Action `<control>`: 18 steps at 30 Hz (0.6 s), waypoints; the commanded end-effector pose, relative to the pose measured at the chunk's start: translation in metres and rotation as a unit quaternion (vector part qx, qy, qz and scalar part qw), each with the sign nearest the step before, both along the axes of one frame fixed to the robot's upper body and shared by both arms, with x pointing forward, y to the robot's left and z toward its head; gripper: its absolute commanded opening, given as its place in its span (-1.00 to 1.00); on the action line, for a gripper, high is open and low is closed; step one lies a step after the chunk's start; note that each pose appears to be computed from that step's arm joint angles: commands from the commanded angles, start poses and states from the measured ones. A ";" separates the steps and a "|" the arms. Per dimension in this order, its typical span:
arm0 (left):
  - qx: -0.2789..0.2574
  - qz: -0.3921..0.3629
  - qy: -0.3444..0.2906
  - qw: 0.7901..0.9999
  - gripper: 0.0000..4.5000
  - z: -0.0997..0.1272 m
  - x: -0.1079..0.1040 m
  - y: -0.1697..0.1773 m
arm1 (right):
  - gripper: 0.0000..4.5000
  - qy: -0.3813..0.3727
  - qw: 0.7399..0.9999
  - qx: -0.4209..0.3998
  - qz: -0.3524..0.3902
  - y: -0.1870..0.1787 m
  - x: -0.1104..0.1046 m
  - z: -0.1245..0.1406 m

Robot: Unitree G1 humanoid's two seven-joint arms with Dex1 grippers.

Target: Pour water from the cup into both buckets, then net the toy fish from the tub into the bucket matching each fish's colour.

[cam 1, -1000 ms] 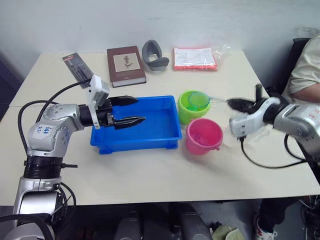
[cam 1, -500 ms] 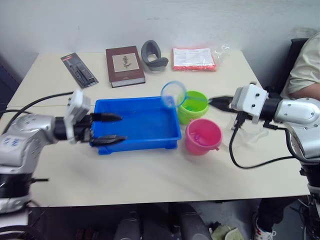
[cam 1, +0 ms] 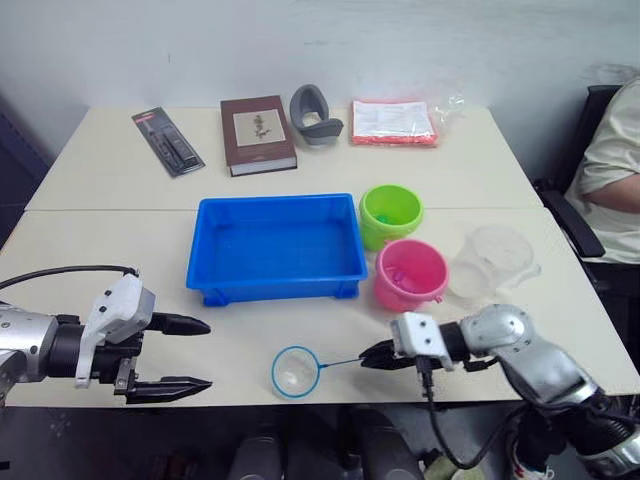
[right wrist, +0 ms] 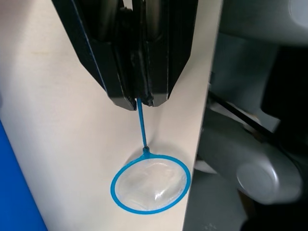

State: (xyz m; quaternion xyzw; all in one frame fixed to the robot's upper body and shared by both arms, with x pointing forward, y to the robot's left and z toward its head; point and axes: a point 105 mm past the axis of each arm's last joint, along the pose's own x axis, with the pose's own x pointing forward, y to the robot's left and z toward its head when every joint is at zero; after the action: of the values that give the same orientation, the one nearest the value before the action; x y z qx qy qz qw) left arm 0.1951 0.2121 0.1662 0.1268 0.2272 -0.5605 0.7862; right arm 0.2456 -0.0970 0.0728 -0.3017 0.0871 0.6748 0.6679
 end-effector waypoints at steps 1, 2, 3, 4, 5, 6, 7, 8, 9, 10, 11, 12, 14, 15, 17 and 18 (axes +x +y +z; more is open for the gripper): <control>-0.023 0.021 -0.017 0.999 1.00 0.009 0.004 0.000 | -0.31 -0.047 0.999 0.020 -0.019 0.002 0.012 0.006; -0.034 0.029 -0.014 0.999 1.00 0.010 0.006 0.001 | -0.12 -0.052 0.997 0.041 -0.033 0.003 0.015 0.015; -0.042 0.034 -0.012 0.998 1.00 0.011 0.008 0.002 | 0.09 -0.056 0.996 0.055 -0.043 0.002 0.016 0.023; -0.047 0.036 -0.010 0.998 1.00 0.011 0.009 0.002 | 0.32 -0.058 0.995 0.061 -0.048 0.002 0.017 0.028; -0.053 0.041 -0.011 0.998 1.00 0.012 0.011 0.004 | 0.52 -0.064 0.994 0.065 -0.060 -0.006 0.018 0.038; -0.059 0.046 -0.014 0.997 1.00 0.013 0.014 0.006 | 0.70 -0.067 0.992 0.072 -0.073 -0.016 0.016 0.051; -0.064 0.051 -0.017 0.996 1.00 0.014 0.016 0.008 | 0.93 -0.066 0.991 0.079 -0.089 -0.026 0.014 0.064; -0.072 0.057 -0.020 0.996 1.00 0.015 0.019 0.010 | 0.97 -0.066 0.988 0.087 -0.113 -0.040 0.013 0.079; -0.079 0.063 -0.025 0.995 1.00 0.017 0.022 0.012 | 0.97 -0.067 0.984 0.093 -0.139 -0.054 0.013 0.092; -0.086 0.070 -0.031 0.993 1.00 0.020 0.025 0.014 | 0.97 -0.068 0.977 0.097 -0.175 -0.071 0.013 0.105; -0.092 0.078 -0.036 0.992 1.00 0.022 0.028 0.017 | 0.97 -0.070 0.969 0.101 -0.213 -0.089 0.014 0.115; -0.097 0.086 -0.043 0.991 1.00 0.024 0.032 0.020 | 0.97 -0.072 0.958 0.105 -0.257 -0.109 0.015 0.125; -0.102 0.097 -0.053 0.989 1.00 0.027 0.038 0.025 | 0.97 -0.075 0.936 0.113 -0.324 -0.140 0.013 0.137; -0.105 0.101 -0.057 0.988 1.00 0.028 0.040 0.027 | 0.97 -0.077 0.925 0.113 -0.355 -0.156 0.010 0.140; -0.108 0.105 -0.062 0.987 1.00 0.028 0.044 0.028 | 0.97 -0.083 0.907 0.104 -0.399 -0.180 0.003 0.142; -0.109 0.104 -0.061 0.987 1.00 0.027 0.045 0.027 | 0.97 -0.081 0.898 0.105 -0.420 -0.189 -0.001 0.141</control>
State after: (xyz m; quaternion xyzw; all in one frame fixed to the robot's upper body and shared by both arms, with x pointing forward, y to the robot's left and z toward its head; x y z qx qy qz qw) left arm 0.2382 0.2399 0.1892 0.0433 0.1426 -0.4870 0.8606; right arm 0.2513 -0.2736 0.2008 -0.2138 0.0920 0.3392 0.9115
